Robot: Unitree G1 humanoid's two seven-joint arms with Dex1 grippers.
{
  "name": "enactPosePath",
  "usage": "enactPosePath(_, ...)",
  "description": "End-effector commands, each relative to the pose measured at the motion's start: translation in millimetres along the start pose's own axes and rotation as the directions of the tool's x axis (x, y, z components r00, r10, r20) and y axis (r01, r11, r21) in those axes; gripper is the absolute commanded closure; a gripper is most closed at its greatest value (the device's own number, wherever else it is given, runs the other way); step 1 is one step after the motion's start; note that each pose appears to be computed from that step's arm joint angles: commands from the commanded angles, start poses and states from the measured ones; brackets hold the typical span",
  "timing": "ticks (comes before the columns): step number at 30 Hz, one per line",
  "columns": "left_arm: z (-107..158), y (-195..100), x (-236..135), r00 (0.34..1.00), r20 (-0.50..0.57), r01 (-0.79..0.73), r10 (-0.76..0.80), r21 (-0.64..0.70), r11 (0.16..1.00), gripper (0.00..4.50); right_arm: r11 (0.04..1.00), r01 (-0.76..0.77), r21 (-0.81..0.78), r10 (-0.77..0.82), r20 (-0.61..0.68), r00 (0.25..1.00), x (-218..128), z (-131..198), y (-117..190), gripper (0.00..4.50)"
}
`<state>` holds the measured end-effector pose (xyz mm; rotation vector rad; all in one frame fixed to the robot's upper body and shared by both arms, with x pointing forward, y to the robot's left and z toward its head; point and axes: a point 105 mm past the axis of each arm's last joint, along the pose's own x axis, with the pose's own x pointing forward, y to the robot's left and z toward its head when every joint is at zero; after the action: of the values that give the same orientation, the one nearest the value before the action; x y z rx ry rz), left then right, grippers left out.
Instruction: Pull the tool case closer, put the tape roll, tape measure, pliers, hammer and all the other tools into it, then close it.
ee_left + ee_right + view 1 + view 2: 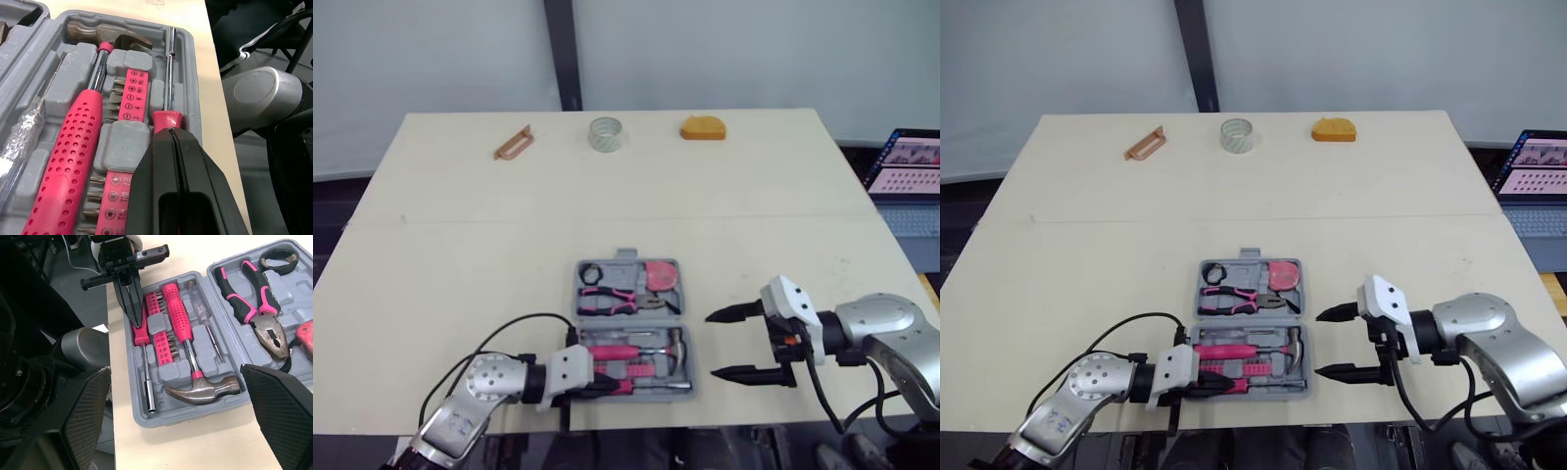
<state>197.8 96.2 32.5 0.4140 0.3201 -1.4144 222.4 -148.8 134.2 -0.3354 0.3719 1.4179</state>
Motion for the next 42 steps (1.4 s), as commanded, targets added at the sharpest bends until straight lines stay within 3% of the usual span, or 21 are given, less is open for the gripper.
enactPosePath(1, -33, -15, 3, 0.991, -0.126, 0.04, -0.048, -0.064, 0.997, 4.48, 0.999, 0.018, -0.039, -0.018, 0.004, 1.0, -4, 9, 0, 0.0)
enactPosePath(10, -49, -20, 3, 0.981, -0.181, 0.054, -0.068, -0.078, 0.995, 4.48, 0.999, 0.024, -0.04, -0.024, 0.003, 1.0, -5, 10, -1, 0.0)
enactPosePath(13, -44, -19, 3, 0.987, -0.148, 0.048, -0.061, -0.088, 0.995, 4.48, 0.999, 0.026, -0.039, -0.026, 0.007, 1.0, -5, 10, -1, 0.0)
enactPosePath(18, -10, -4, -10, 0.999, -0.03, 0.01, -0.013, -0.123, 0.992, 4.48, 0.998, 0.056, 0.0, -0.056, 0.054, 0.997, -7, 13, -5, 0.0)
enactPosePath(24, 65, 28, -61, 0.978, 0.171, -0.087, 0.119, -0.181, 0.979, 4.48, 0.982, 0.168, 0.085, -0.178, 0.129, 0.975, -13, 14, -27, 0.0)
enactPosePath(26, 73, 43, -80, 0.961, 0.18, -0.172, 0.208, -0.197, 0.965, 4.48, 0.969, 0.218, 0.119, -0.233, 0.13, 0.964, -14, 5, -36, 0.0)
enactPosePath(28, 66, 58, -98, 0.944, 0.133, -0.272, 0.303, -0.206, 0.94, 4.48, 0.947, 0.281, 0.155, -0.302, 0.136, 0.944, -13, -5, -46, 0.0)
enactPosePath(31, 36, 76, -119, 0.908, 0.046, -0.396, 0.417, -0.24, 0.887, 4.5, 0.906, 0.384, 0.176, -0.406, 0.107, 0.908, -10, -25, -62, 0.78)
enactPosePath(38, -11, 85, -108, 0.865, -0.05, -0.493, 0.499, -0.268, 0.828, 4.5, 0.881, 0.448, 0.15, -0.456, 0.024, 0.89, 21, -50, -70, 4.2)
enactPosePath(39, -14, 84, -102, 0.866, -0.046, -0.491, 0.498, -0.273, 0.827, 4.5, 0.882, 0.446, 0.15, -0.453, 0.013, 0.892, 25, -52, -69, 4.44)
enactPosePath(42, -23, 79, -81, 0.88, -0.044, -0.464, 0.473, -0.29, 0.837, 4.5, 0.885, 0.441, 0.15, -0.443, -0.018, 0.896, 37, -60, -69, 4.44)
